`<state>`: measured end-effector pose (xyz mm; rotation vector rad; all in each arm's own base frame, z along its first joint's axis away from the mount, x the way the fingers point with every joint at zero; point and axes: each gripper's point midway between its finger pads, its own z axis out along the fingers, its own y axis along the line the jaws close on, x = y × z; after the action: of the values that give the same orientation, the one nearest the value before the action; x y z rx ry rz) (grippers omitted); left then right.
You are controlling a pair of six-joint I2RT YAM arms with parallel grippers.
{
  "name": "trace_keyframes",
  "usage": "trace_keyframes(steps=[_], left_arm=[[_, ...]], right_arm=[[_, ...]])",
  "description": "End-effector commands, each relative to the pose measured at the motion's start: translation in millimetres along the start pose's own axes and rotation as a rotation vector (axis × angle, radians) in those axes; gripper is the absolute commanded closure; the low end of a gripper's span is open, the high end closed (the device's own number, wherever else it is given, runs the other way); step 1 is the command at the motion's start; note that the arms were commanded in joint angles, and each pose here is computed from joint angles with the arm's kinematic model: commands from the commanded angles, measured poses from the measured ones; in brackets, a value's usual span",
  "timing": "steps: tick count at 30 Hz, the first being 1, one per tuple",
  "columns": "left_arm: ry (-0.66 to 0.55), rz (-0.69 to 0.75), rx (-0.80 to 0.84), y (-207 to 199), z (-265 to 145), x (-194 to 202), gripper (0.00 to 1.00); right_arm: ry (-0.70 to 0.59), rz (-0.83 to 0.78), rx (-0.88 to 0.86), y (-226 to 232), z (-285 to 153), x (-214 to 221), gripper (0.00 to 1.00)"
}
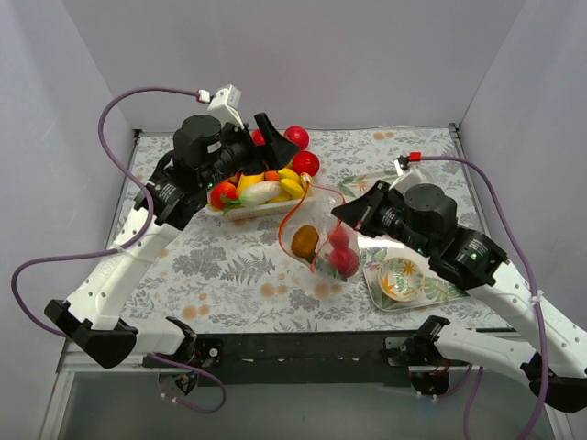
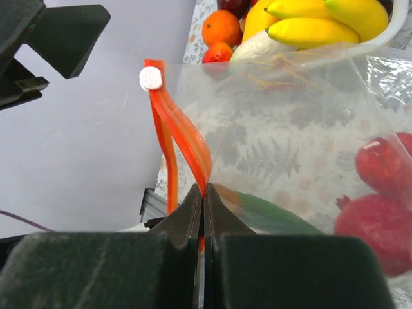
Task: Place the food in the zip-top bag and seal the zipper
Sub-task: Place the fake fruit in the zipper food storage bag, then pick up the fake fruit from the bin.
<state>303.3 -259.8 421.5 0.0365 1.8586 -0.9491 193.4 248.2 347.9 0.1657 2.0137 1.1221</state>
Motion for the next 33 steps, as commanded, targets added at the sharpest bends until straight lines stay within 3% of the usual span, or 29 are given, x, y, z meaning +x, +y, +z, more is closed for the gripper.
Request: trace_keyframes(steps=[1, 2, 3, 5, 8, 10, 16, 22, 33], left_arm=[[0.037, 0.017, -0.035, 8, 4, 10, 0.14], [0.043, 0.018, -0.043, 10, 3, 12, 0.14], [0.054, 0.02, -0.054, 15, 4, 17, 0.14], [0.044, 0.021, -0.063, 19, 2, 18, 0.14], [0.056, 0.012, -0.077, 24, 3, 25, 0.14], [0.059, 0.014, -0.096, 30, 2, 29, 0.14], [0.032, 0.015, -0.211, 57, 15, 31, 0.14], [0.007, 0.021, -0.257, 68, 28, 19, 0.14], [-0.054, 0.007, -0.576, 172, 41, 8, 0.2]], right_arm=[[-0.009, 0.034, 0.001, 13, 25, -11, 0.99], [-0.05, 0.049, 0.065, 3, 26, -21, 0.99], [-0.06, 0.051, -0.025, 18, 32, -23, 0.99], [0.042, 0.047, -0.159, 42, 36, -3, 0.99], [-0.036, 0.043, 0.052, 7, 35, -38, 0.99], [-0.093, 0.048, -0.029, 8, 27, -50, 0.99], [0.029, 0.12, 0.015, -20, 22, -8, 0.99], [-0.086, 0.086, 0.011, -13, -7, -32, 0.99], [0.206, 0.085, 0.082, -90, 92, 60, 0.99]])
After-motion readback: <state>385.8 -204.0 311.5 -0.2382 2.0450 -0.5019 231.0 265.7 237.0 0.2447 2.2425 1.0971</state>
